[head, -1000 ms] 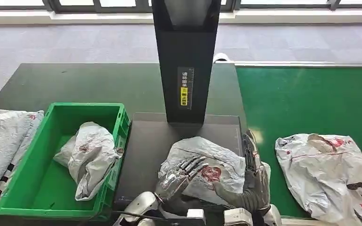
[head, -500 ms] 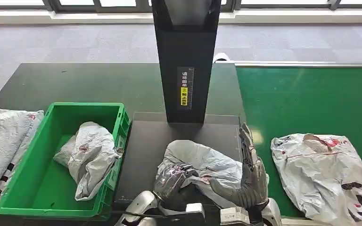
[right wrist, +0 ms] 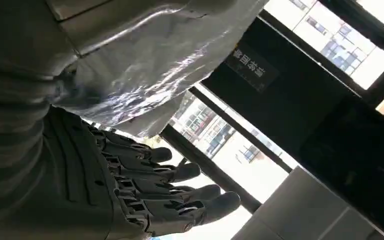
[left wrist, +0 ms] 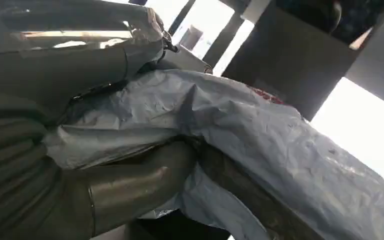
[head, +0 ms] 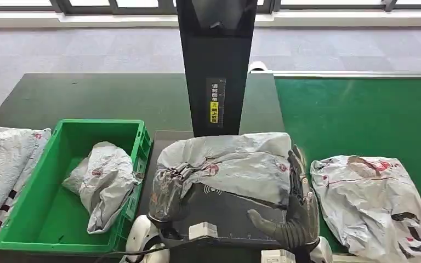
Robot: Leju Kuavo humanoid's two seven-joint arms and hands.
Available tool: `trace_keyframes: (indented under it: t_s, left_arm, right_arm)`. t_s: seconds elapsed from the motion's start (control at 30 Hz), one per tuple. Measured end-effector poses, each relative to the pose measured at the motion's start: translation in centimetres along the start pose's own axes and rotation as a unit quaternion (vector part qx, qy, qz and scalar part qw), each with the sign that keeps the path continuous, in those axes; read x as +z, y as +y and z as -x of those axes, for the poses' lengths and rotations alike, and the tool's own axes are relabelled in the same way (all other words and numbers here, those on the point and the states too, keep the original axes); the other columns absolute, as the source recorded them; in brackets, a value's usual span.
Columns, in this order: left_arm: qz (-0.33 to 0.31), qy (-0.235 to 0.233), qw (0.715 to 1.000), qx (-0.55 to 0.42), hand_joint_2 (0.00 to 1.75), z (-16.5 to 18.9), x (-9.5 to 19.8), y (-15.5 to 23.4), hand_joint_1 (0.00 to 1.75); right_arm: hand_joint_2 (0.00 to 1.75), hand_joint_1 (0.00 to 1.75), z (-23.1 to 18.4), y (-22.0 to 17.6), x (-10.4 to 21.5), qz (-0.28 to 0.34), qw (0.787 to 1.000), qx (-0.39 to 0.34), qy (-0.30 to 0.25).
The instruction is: Moved the parcel from conveyor to table for the left to box.
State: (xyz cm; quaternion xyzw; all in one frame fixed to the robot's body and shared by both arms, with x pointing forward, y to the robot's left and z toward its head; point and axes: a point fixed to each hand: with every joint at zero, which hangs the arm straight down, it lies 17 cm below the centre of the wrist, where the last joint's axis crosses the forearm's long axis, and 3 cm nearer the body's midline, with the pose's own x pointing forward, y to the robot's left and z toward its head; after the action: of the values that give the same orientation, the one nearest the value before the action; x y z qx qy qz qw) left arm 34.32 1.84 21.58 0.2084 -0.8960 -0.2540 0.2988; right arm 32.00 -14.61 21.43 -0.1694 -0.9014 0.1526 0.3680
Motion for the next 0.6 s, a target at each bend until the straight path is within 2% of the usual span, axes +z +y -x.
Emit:
trace_keyframes:
  t_s: [0.1,0.17,0.23,0.4,0.53,0.6]
  left_arm:
    - [-0.025,-0.031,0.999,-0.022,1.75,-1.1,-0.4,2.1,1.75]
    - [-0.061,-0.052,0.996,-0.050,1.75,-1.6,-0.9,5.3,1.75]
    - [-0.106,-0.049,0.990,-0.077,1.75,-1.4,-1.3,9.2,1.75]
    - [-0.206,0.009,0.968,-0.141,1.75,1.8,-0.4,18.8,1.75]
    - [-0.232,0.085,0.936,-0.252,1.75,5.6,1.4,25.1,1.75]
    - [-0.241,0.104,0.920,-0.291,1.75,6.3,2.3,27.5,1.75]
  right_arm:
    - [1.75,0.00,0.0,-0.1,0.1,0.001,1.000,0.001,0.001]
    - [1.75,0.00,0.0,-0.2,0.1,0.005,1.000,0.004,0.002]
    - [1.75,0.00,0.1,-0.5,0.0,0.012,1.000,0.007,0.003]
    - [1.75,0.00,0.5,-1.6,0.1,0.043,0.999,0.025,0.010]
    - [1.75,0.00,0.6,-2.1,0.9,0.054,0.998,0.038,0.019]
    - [1.75,0.00,0.7,-2.2,1.2,0.054,0.997,0.040,0.023]
